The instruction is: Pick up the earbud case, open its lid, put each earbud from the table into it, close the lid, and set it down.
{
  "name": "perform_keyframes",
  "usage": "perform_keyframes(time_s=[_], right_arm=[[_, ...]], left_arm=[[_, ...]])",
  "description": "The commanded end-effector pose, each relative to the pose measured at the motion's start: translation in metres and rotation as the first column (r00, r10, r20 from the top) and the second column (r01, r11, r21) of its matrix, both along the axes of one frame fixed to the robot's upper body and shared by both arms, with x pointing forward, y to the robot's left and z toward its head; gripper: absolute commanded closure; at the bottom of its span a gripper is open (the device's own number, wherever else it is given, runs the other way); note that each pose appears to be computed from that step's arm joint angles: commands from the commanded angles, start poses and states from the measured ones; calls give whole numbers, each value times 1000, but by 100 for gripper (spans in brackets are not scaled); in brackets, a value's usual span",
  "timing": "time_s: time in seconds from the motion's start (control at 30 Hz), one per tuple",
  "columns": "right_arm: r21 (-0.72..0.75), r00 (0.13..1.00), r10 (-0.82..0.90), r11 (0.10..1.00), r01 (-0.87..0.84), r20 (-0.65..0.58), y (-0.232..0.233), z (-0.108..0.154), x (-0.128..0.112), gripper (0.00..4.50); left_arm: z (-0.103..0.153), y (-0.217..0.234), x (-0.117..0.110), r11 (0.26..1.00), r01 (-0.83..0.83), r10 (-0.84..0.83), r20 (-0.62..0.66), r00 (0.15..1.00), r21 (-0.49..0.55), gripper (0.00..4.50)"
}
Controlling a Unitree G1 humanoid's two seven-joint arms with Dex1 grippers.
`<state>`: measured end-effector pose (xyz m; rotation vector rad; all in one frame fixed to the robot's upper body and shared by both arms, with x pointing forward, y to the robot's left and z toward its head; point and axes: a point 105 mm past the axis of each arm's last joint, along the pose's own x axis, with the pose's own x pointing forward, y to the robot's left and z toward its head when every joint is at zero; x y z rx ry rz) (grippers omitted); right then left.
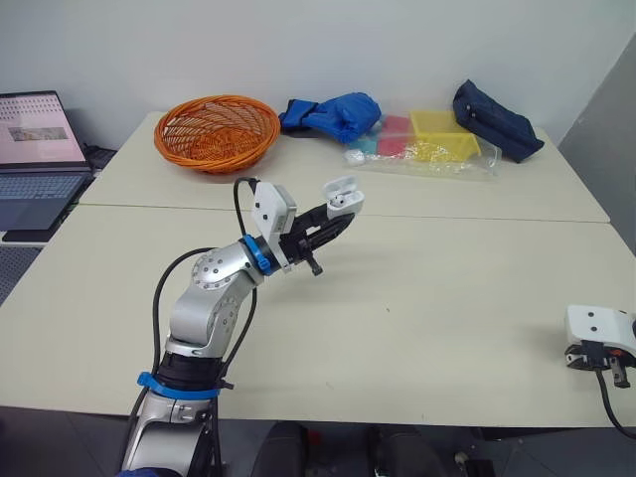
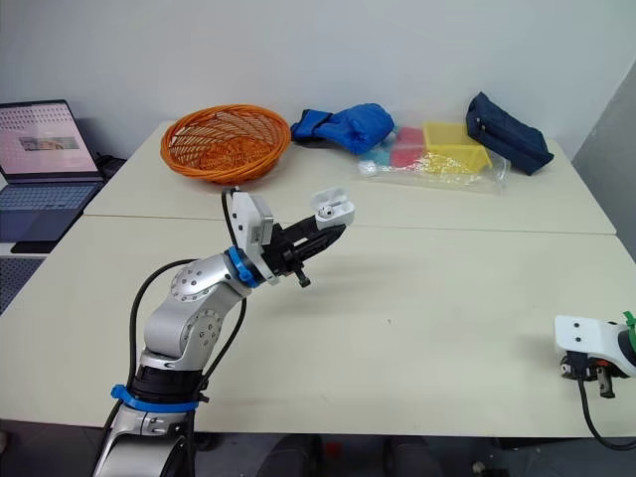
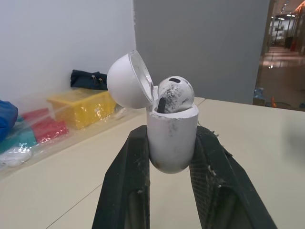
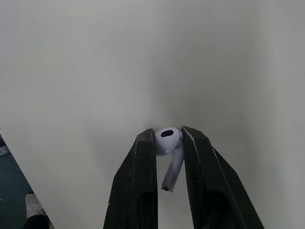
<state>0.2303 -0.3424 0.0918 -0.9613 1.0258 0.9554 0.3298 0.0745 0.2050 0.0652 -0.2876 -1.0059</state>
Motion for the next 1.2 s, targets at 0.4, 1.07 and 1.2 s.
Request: perform_keyframes(time_s=[0.4,1.07,1.2], right_arm=[[8,1000,-10,1000,10,6,-2,-5,-1,128],[11,998,-61,998,62,-27,-9,-8,-10,330],[6,998,-62,998,62,-24,-10,-9,-10,330]], left_arm=[[16,0,-5,1000,13,-13,50,999,-9,375],[13,0,-8,1000,12,-12,36,999,-16,375],[12,0,-8,1000,12,-11,33,999,-14,375]])
